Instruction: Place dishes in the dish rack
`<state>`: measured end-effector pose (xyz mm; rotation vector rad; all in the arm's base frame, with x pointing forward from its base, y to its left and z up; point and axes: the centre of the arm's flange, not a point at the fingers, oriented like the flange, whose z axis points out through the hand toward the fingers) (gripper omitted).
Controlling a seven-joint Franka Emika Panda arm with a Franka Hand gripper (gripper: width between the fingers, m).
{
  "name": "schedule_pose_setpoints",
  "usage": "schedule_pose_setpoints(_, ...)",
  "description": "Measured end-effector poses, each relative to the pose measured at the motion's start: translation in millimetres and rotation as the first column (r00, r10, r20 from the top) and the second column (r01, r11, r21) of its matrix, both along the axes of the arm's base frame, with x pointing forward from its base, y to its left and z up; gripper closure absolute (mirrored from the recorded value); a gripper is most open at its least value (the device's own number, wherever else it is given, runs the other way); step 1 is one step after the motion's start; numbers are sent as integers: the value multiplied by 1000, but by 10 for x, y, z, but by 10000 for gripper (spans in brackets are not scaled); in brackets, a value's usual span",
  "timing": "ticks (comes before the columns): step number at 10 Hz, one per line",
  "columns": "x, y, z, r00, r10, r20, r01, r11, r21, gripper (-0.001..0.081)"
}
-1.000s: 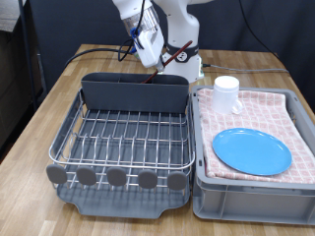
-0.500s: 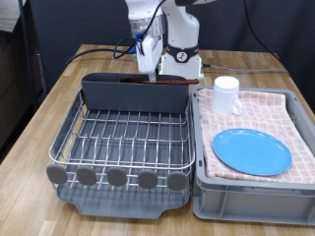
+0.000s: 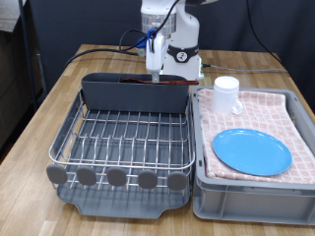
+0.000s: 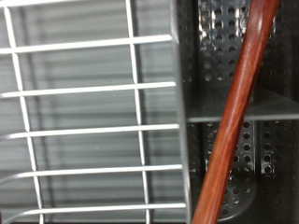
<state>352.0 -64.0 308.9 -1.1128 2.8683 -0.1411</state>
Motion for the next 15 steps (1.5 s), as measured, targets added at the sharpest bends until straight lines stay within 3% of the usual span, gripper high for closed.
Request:
schedule_pose_setpoints(4, 131, 433, 517, 997, 82, 6, -81, 989, -121, 4)
schedule_pose_setpoints(7, 224, 797, 883, 974, 229, 4, -227, 967, -113, 4)
schedule_pose_setpoints(8, 263, 934, 987, 956, 294, -9, -294, 951, -101, 4)
schedule_pose_setpoints(10, 362, 1214, 1155, 901, 434, -29, -435, 898, -74, 4)
schedule_pose_setpoints(11, 442, 1280, 1142, 875, 481, -61, -484, 872, -70, 4)
schedule_pose_setpoints(12, 446, 1265, 1142, 885, 462, -53, -465, 882, -70, 4)
schedule_pose_setpoints(13, 475, 1261, 1153, 870, 492, -34, -493, 867, -78, 4)
schedule_pose_setpoints(15, 659, 1244, 1179, 804, 594, 22, -589, 802, -101, 4)
